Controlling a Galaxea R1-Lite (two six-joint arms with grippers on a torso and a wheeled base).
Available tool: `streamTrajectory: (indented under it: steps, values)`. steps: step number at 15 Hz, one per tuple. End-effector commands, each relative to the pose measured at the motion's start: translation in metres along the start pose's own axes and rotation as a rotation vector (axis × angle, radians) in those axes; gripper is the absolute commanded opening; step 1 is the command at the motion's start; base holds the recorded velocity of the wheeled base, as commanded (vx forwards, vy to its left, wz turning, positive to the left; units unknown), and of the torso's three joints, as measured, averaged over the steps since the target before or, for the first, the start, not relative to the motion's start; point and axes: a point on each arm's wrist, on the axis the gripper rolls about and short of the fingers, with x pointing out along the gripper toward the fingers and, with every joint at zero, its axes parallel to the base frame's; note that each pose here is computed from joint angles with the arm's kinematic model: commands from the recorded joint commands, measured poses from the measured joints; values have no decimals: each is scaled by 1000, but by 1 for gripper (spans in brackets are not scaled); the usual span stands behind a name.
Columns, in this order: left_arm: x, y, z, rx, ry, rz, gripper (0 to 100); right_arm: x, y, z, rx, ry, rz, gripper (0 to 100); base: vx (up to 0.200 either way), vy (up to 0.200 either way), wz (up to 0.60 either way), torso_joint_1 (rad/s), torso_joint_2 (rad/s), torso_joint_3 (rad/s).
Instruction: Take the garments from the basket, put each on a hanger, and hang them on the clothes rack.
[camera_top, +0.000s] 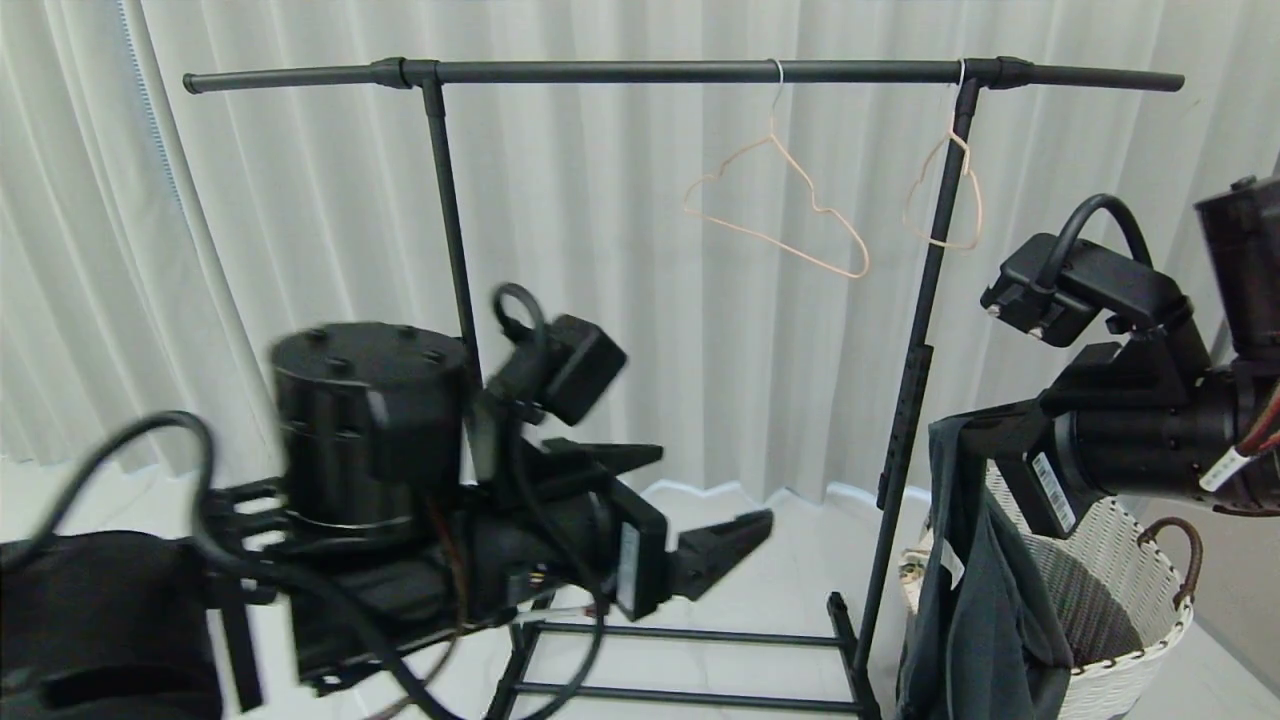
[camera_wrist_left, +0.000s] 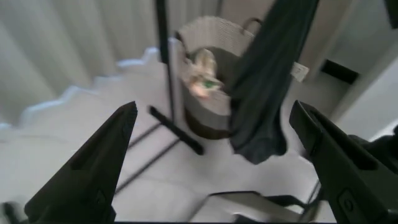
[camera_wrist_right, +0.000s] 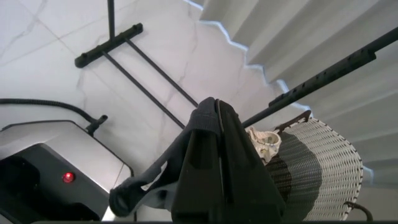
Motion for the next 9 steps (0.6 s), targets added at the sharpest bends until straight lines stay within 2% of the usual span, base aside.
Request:
streamTrajectory:
  steps: [1, 2, 4, 6, 7, 9]
  values:
    - [82, -36, -55, -39, 142, -112, 100, -3, 0, 1, 0, -10, 0, 0, 0, 0, 0, 0, 0, 0]
    - [93, -45, -63, -51, 152, -138, 100, -4, 0, 1, 0, -11, 1, 0, 0, 0, 0, 0, 0, 0]
    - [118, -51, -72, -75, 157, -153, 100, -6, -1, 1, 0, -16, 0, 0, 0, 0, 0, 0, 0, 0]
    - [141, -49, -81, -84, 169, -149, 100, -8, -1, 1, 2, -19, -1, 0, 0, 0, 0, 0, 0, 0]
    - [154, -43, -90, -89, 184, -131, 100, -7, -1, 0, 2, -17, -1, 0, 0, 0, 0, 0, 0, 0]
    - [160, -34, -95, -98, 192, -113, 100, -6, -1, -1, 2, -13, 0, 0, 0, 0, 0, 0, 0, 0]
